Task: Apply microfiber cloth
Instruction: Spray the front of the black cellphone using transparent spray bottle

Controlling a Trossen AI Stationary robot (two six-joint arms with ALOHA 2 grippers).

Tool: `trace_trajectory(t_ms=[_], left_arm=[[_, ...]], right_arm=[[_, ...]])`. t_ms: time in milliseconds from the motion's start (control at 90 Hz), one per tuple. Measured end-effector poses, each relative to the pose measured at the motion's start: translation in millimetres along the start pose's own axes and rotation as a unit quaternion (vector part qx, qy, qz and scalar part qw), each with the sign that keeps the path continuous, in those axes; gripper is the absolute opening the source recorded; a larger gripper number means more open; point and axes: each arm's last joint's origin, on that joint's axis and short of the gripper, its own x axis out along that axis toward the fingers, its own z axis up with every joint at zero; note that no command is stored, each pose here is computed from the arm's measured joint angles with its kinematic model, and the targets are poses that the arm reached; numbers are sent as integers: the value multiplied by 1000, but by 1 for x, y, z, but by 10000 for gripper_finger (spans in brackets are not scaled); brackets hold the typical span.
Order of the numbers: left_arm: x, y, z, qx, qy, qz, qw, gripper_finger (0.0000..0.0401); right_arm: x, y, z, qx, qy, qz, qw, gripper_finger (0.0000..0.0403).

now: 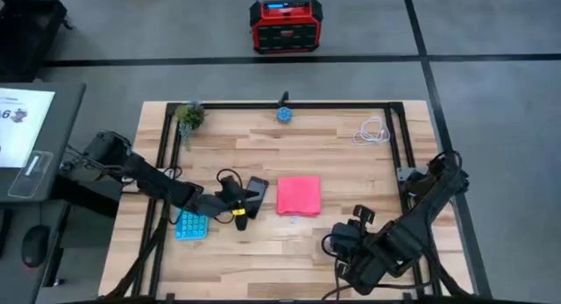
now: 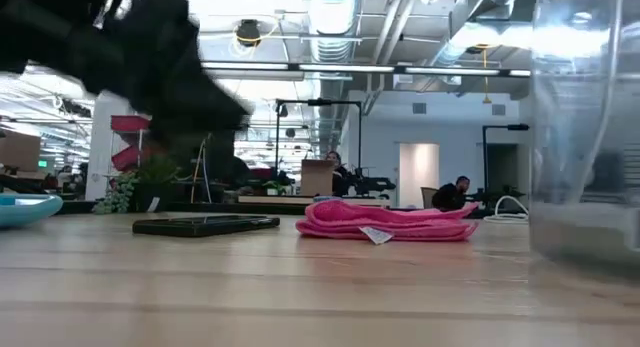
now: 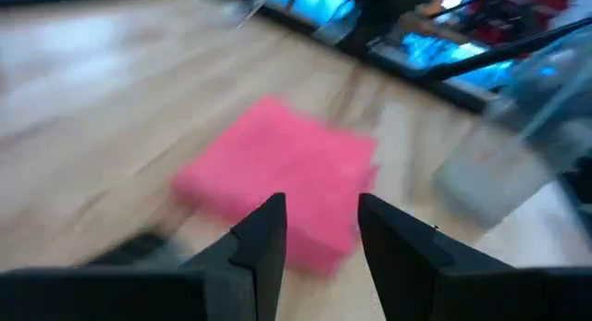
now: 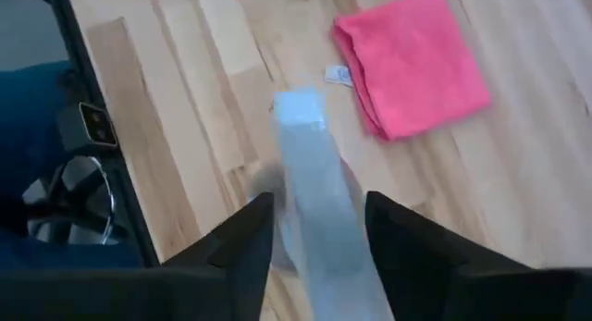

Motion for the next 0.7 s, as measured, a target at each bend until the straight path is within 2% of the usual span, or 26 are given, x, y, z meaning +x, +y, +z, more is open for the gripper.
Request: trace_trajectory(t_ms=[89, 167, 244, 344, 467, 556, 700], left_arm=[[7, -20, 19, 31, 1, -5, 1000, 118], [17, -32, 32, 65, 26, 12, 997, 118], [37, -34, 40, 88, 64, 39, 993, 118], [70, -24, 43, 104, 119, 59, 986, 118], [113, 2, 32, 94, 200, 85, 972, 112], [135, 17, 18, 80, 257, 77, 960, 95], [150, 9, -5, 83, 313, 37, 945, 62]], right_arm=[[-5, -2, -1, -13, -10, 2, 1000, 180], [-14, -7, -2, -16, -24, 3, 1000, 183], [-25, -12, -6, -22, -37, 3, 999, 182], [-43, -20, -16, -20, -64, 1, 998, 177], [-64, -26, -30, -9, -107, 3, 994, 170], [-71, -21, -42, -4, -122, 15, 992, 167], [-74, -11, -58, -2, -137, 23, 990, 164]])
